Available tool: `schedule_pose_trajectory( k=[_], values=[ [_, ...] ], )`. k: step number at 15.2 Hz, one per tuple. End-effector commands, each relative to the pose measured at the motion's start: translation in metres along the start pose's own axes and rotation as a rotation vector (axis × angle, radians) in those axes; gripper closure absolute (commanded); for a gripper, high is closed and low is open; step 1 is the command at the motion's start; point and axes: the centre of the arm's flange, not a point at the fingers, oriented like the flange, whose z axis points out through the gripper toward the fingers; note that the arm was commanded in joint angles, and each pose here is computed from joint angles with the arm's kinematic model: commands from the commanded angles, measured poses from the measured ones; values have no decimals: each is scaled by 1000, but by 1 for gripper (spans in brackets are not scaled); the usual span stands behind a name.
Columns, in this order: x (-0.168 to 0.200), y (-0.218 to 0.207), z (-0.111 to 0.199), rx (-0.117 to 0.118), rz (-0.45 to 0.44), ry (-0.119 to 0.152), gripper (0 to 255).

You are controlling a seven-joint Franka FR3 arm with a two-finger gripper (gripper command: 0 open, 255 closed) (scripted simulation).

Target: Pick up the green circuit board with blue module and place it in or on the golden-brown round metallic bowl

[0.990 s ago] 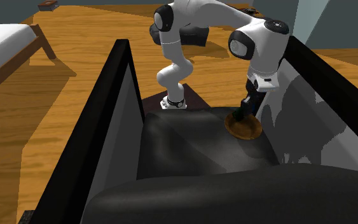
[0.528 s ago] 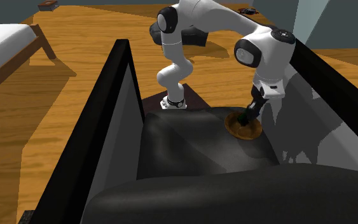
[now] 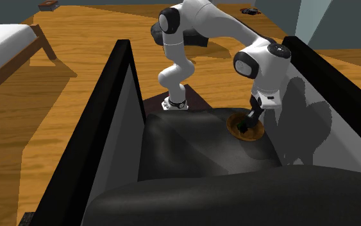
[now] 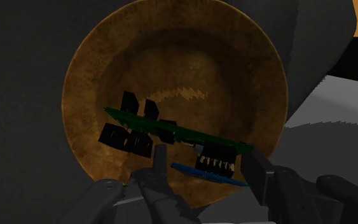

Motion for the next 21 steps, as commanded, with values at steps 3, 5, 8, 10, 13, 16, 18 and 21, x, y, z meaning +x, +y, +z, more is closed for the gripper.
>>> schedule_pose_trajectory(
  k=[3,5,8,10,13,16,18,21],
  values=[
    [1,1,5,0,0,1,255],
    [1,1,5,0,0,1,255],
    [1,1,5,0,0,1,0],
    [1,1,5,0,0,1,0],
    [1,1,5,0,0,1,0],
    [1,1,-35,0,0,1,0],
    [1,1,-45,0,0,1,0],
    [1,1,-45,0,0,1,0]
  ],
)
